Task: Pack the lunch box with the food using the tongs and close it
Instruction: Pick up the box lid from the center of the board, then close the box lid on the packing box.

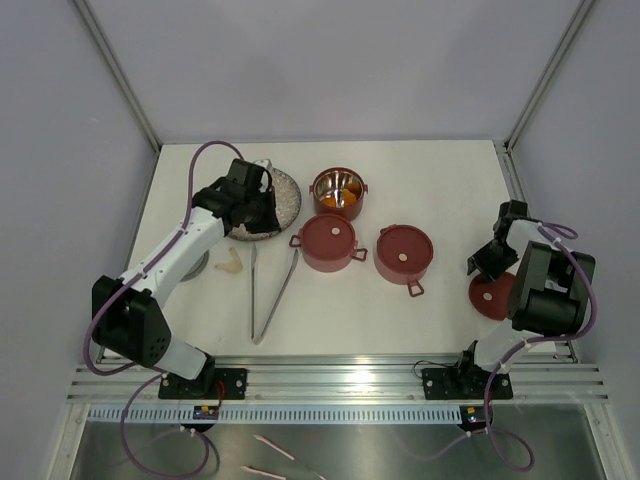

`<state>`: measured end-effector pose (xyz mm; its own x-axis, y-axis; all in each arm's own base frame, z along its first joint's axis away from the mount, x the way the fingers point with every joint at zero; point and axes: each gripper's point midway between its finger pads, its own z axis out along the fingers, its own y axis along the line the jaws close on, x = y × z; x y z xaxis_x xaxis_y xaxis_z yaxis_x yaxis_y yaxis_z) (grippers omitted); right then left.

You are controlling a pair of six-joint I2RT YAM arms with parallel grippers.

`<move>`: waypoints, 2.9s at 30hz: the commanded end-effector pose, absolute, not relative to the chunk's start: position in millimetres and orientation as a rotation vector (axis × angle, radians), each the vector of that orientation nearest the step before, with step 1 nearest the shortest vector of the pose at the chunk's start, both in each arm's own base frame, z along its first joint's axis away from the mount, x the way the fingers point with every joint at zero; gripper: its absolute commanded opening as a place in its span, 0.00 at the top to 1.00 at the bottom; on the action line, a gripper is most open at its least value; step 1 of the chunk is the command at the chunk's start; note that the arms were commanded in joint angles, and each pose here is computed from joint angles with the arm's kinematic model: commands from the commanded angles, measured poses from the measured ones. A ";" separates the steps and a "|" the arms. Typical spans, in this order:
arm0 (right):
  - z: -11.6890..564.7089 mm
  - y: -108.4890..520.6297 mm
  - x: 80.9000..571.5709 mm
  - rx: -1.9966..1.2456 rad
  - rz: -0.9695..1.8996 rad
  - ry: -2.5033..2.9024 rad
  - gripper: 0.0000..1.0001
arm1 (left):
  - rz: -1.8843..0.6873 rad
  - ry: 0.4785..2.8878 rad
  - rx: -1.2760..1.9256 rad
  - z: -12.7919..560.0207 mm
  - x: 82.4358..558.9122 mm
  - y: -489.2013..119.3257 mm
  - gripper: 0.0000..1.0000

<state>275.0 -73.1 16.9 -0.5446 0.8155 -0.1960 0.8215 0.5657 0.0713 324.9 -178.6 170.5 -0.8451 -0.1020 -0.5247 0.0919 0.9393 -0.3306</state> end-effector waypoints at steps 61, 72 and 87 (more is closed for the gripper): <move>132.9 372.5 492.7 -0.358 0.420 2.364 1.00 | -0.546 2.467 -0.167 199.0 347.8 -152.4 1.00; 135.7 371.0 485.9 -0.351 0.425 2.390 0.89 | -0.550 2.474 -0.173 194.6 347.2 -152.9 1.00; 192.9 362.2 494.4 -0.303 0.400 2.275 0.55 | -0.548 2.487 -0.168 189.9 344.4 -152.5 1.00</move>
